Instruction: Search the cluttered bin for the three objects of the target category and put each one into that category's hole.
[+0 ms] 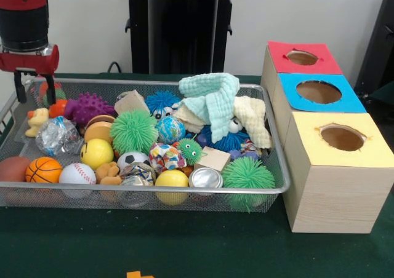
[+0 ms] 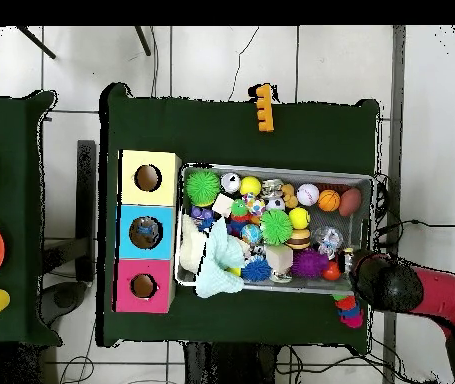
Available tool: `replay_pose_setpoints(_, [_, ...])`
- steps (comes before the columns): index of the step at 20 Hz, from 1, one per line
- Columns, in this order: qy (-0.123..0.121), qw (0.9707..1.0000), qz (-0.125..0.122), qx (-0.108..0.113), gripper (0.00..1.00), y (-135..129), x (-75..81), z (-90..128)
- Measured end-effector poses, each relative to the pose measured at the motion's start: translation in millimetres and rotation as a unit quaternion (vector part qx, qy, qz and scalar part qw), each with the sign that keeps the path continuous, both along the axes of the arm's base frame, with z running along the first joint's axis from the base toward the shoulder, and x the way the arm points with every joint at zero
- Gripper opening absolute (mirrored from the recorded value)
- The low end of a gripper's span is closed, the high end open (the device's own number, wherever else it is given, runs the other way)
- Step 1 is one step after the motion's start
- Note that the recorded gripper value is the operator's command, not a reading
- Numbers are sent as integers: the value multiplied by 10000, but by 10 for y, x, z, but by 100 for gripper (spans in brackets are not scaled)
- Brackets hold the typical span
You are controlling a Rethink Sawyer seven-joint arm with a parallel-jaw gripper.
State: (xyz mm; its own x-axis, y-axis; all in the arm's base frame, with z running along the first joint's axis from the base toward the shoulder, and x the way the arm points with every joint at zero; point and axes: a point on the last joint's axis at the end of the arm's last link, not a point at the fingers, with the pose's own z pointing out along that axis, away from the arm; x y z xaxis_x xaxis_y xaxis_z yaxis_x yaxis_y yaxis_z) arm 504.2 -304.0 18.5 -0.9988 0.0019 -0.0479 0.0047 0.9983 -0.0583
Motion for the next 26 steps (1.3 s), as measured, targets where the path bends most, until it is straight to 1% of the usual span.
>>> replay_pose_setpoints(3, [62, 10000, 38, 11, 100, -6, -77, -79])
replay_pose_setpoints(4, [104, 9999, 72, 13, 100, -7, -130, -133])
replay_pose_setpoints(9, [139, 9997, 190, -1, 100, 17, -207, -228])
replay_pose_setpoints(14, [158, 9994, 300, 13, 100, 69, -265, -304])
replay_pose_setpoints(20, [207, 9992, 344, 76, 100, 142, -324, -337])
replay_pose_setpoints(26, [181, 9990, 394, 126, 100, 218, -329, -397])
